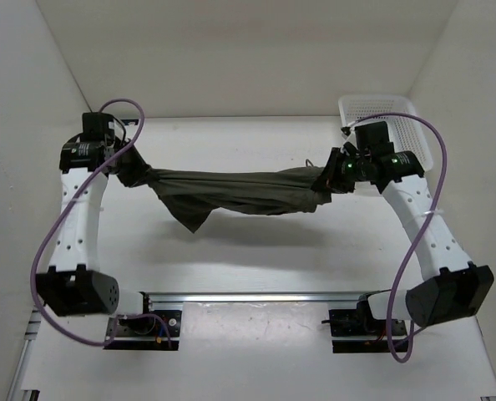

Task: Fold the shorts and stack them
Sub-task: Fold the shorts

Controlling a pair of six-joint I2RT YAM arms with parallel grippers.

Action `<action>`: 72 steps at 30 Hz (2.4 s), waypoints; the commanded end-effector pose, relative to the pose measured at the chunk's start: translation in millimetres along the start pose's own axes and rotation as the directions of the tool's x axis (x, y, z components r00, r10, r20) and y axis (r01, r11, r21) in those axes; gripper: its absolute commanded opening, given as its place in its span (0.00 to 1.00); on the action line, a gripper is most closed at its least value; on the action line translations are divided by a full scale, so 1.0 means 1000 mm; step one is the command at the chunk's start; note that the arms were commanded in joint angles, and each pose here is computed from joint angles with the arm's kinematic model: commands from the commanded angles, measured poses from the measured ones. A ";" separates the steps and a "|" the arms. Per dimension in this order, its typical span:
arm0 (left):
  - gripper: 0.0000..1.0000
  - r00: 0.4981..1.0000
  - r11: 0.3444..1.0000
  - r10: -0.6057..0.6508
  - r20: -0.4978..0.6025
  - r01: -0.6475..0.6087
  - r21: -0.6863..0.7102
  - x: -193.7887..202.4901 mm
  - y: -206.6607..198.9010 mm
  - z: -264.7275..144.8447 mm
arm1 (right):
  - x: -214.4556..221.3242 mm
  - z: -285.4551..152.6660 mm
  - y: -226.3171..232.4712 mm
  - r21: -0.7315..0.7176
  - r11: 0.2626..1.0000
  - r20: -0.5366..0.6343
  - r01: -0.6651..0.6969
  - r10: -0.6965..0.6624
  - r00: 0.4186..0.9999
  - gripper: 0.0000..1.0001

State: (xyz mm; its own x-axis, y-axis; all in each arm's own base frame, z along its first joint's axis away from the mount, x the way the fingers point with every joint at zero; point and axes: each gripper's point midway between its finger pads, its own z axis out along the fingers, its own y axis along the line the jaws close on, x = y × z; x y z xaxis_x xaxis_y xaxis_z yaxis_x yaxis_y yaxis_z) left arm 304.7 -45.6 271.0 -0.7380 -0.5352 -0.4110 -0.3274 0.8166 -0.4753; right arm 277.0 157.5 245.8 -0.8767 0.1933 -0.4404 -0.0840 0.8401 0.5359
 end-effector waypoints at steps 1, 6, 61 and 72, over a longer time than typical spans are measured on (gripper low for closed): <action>0.10 0.987 0.998 0.047 0.155 -0.041 -0.042 -0.042 0.004 -0.001 | -0.038 0.000 -0.015 0.077 0.997 0.134 0.027 -0.038 0.990 0.01; 0.10 0.983 0.999 0.051 0.179 -0.054 0.011 -0.086 -0.025 0.017 | -0.091 0.025 0.000 0.050 0.996 0.170 0.072 -0.080 0.982 0.01; 0.10 0.932 0.907 0.042 -0.360 -0.187 -0.378 0.089 0.071 0.228 | 0.073 0.059 -0.123 0.198 0.951 -0.069 -0.238 0.255 0.964 0.92; 0.10 0.927 0.913 0.045 -0.373 -0.190 -0.361 0.087 0.066 0.227 | 0.058 0.090 -0.132 0.151 0.943 -0.042 -0.297 0.306 0.951 0.67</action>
State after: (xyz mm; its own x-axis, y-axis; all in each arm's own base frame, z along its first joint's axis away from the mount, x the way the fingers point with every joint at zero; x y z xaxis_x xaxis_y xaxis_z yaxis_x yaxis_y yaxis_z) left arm 340.9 -91.1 21.6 -0.9245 -0.3748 -0.0702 -0.3697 0.9261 -0.0748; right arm 258.1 97.6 78.8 -0.8872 0.4207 -0.1894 0.2879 0.8256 0.4853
